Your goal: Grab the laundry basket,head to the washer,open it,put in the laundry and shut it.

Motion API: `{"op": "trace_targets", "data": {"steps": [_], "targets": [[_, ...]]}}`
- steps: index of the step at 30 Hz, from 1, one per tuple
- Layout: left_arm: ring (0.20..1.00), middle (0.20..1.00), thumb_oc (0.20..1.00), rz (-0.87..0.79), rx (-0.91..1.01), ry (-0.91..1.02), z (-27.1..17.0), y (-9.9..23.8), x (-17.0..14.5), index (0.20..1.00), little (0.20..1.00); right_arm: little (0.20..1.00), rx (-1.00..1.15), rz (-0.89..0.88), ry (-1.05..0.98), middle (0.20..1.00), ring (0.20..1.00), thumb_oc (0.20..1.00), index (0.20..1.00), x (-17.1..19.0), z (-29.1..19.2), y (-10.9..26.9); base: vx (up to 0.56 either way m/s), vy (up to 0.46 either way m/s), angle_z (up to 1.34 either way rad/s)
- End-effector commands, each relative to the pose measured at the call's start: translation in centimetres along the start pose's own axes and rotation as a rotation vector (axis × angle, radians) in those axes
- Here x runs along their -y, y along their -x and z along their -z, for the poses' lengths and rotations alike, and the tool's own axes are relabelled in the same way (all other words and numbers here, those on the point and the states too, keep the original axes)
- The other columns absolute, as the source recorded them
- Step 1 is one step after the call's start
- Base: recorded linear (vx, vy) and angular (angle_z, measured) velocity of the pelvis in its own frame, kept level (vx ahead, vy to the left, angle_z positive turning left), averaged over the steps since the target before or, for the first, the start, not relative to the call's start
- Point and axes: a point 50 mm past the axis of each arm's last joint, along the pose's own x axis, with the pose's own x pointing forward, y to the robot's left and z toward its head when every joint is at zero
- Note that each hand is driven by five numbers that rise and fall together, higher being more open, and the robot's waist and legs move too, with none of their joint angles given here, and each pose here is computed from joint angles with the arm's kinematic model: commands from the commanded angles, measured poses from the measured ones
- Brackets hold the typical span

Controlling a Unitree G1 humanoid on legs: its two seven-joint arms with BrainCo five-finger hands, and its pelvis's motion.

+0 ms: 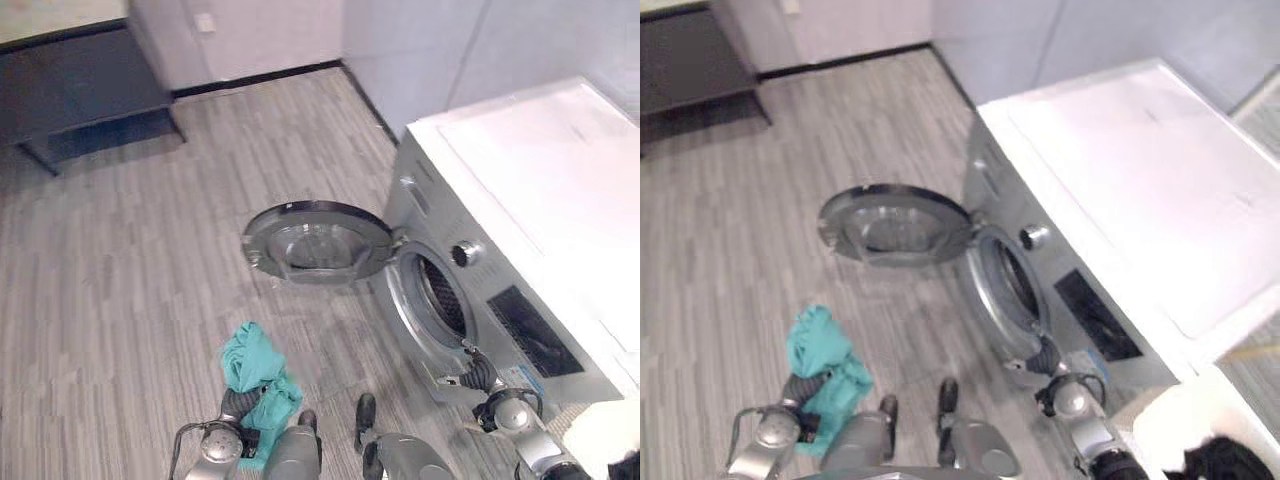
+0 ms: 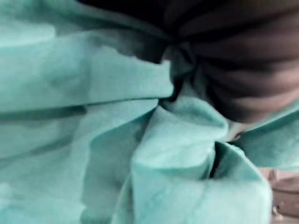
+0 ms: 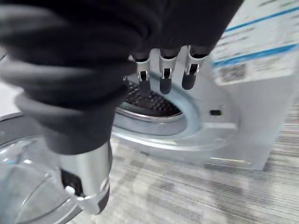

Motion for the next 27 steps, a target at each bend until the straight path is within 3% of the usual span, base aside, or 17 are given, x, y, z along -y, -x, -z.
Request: {"op": "trace_targets", "data": {"steps": [1,8,18,27], "targets": [[0.200,0.200,0.200,-0.032,0.117,0.000,-2.4,-0.4,-0.8,0.200,0.200,1.000,0.034,0.036,0.009,1.000,1.000,1.000,1.000,1.4,-0.2,-0.1,0.08,0.087,-1.12],[0.200,0.200,0.200,-0.013,0.114,0.000,-2.7,-0.9,-0.4,0.200,0.200,1.000,-0.023,0.026,-0.030,1.000,1.000,1.000,1.000,0.8,0.7,-0.2,0.14,0.208,-1.14],[0.200,0.200,0.200,-0.096,0.114,0.032,-2.8,-1.0,-2.4,0.200,0.200,1.000,-0.001,-0.020,-0.064,1.000,1.000,1.000,1.000,-0.9,-0.7,-1.1,0.03,0.090,-1.16],[0.200,0.200,0.200,-0.105,0.068,0.112,-1.7,-0.8,-1.6,0.200,0.200,1.000,-0.069,0.020,-0.090,1.000,1.000,1.000,1.000,-0.2,1.5,-0.1,0.09,-0.117,-0.29]]}}
